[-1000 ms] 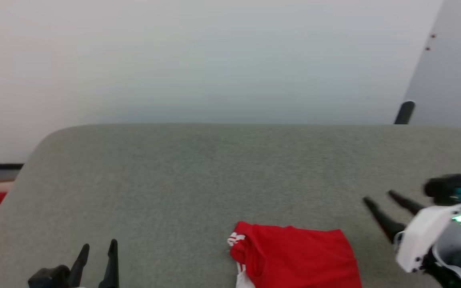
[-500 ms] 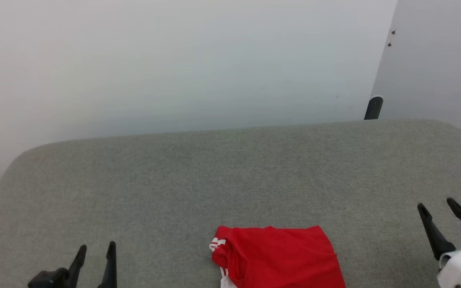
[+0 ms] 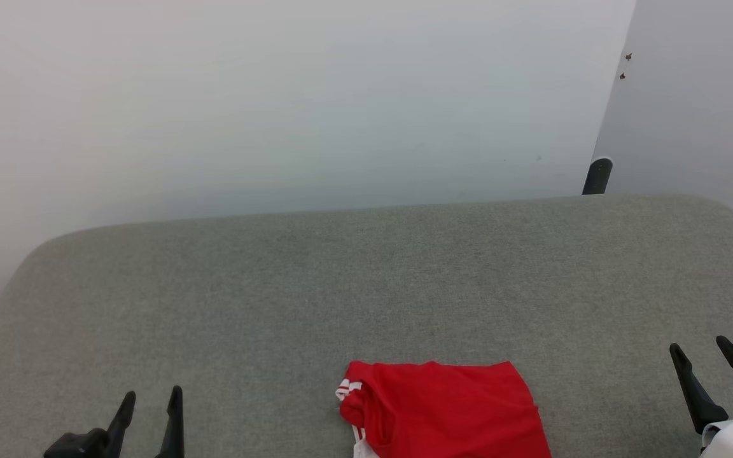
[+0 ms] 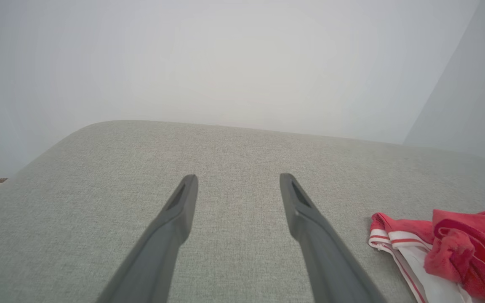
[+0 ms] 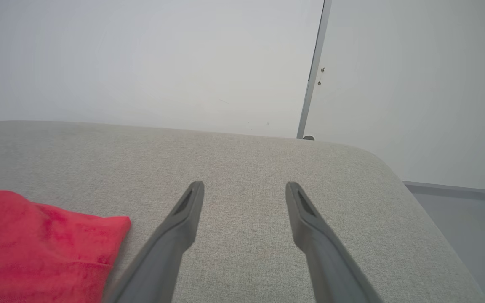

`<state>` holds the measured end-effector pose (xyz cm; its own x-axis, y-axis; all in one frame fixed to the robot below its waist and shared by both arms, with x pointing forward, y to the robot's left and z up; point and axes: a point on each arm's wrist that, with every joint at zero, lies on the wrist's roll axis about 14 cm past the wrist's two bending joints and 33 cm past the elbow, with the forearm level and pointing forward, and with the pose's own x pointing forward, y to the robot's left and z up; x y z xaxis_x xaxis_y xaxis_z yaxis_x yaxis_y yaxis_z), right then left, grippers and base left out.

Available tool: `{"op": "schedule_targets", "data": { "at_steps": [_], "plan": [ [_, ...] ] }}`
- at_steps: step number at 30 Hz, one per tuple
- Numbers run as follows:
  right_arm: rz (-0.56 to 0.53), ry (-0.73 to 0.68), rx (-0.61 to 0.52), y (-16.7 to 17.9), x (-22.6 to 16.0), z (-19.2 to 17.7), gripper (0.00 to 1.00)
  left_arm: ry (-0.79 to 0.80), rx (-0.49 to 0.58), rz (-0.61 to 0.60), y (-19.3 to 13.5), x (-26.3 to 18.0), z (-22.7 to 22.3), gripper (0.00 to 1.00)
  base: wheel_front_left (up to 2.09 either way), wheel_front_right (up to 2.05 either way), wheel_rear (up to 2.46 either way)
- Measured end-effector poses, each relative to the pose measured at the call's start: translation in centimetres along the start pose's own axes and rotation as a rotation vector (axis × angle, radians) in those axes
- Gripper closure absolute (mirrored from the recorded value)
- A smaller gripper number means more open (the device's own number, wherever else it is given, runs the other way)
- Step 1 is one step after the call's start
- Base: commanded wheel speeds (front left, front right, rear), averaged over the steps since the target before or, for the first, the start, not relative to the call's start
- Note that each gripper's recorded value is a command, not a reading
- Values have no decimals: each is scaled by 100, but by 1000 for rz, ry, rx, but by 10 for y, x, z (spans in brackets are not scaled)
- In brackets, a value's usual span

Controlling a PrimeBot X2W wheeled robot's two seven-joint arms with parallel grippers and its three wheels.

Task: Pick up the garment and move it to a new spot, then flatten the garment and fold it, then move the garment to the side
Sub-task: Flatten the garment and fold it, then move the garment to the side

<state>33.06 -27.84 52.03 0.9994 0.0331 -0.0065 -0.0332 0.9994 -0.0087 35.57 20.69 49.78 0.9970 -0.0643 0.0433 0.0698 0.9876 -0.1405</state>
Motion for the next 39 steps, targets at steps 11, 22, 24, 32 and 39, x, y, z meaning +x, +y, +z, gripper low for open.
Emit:
{"op": "schedule_targets", "data": {
  "at_steps": [11, 22, 24, 32, 39],
  "plan": [
    [58, 46, -13, 19, 7, -9, 0, -16, 2, 18, 7, -1, 6, 0, 0, 0, 0],
    [260, 241, 15, 88, 31, -37, 0, -16, -3, 102, 34, -12, 6, 0, 0, 0, 0],
    [292, 297, 18, 98, 35, -44, 0, -16, -5, 114, 38, -14, 6, 0, 0, 0, 0],
    [367, 545, -5, 119, 38, -81, 0, 8, -23, 161, 47, -26, -4, 0, 0, 0, 0],
    [406, 714, 5, 133, 37, -105, 0, 24, -32, 194, 55, -33, -9, 0, 0, 0, 0]
  ]
}}
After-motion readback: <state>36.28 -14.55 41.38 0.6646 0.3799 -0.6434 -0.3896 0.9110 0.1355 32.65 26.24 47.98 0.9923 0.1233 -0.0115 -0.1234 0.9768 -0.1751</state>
